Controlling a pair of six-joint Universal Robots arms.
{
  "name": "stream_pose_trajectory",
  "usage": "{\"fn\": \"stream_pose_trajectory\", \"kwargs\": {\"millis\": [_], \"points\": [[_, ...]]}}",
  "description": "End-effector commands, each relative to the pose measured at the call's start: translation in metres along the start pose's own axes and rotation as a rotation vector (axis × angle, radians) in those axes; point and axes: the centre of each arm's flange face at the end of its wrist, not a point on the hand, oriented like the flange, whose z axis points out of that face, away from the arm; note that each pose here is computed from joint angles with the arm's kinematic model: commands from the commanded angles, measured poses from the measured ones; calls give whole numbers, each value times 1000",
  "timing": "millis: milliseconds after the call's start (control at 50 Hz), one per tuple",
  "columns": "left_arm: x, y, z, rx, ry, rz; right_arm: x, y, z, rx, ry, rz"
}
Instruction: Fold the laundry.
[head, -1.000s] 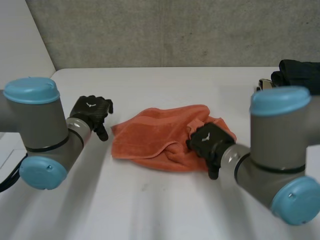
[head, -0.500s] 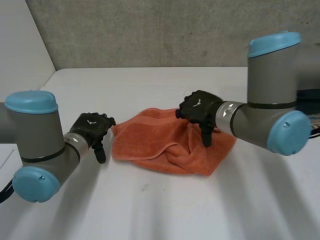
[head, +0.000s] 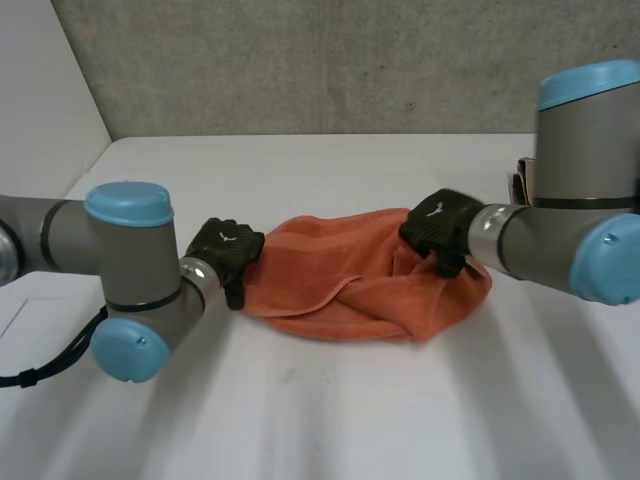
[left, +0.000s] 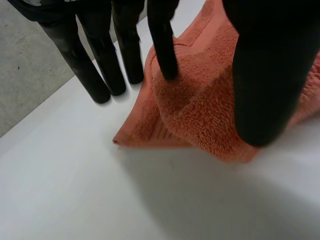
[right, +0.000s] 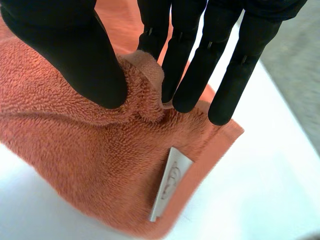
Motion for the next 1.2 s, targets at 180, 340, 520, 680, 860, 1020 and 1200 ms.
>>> {"fn": "stream_pose_trajectory", "kwargs": {"millis": [180, 340, 520, 680, 860, 1020, 1200], "points": [[-34, -67, -35, 165, -106, -61, 25, 37, -51, -148, 213, 123], [-51, -118, -103, 298, -131, -73, 35, 25, -83, -109, 280, 96], [-59, -128, -129, 305, -133, -35, 26, 24, -99, -87, 231, 124], [-43, -72, -53, 103, -65, 50, 10, 50, -52, -139, 121, 209], [-84, -135, -11, 381, -236, 52, 66, 22, 8, 131, 448, 129], [-149, -263, -89, 971, -446, -54, 128, -75, -25, 591, 813, 46], [-170, -237, -93, 868, -434, -94, 139, -100, -62, 723, 849, 48]]}}
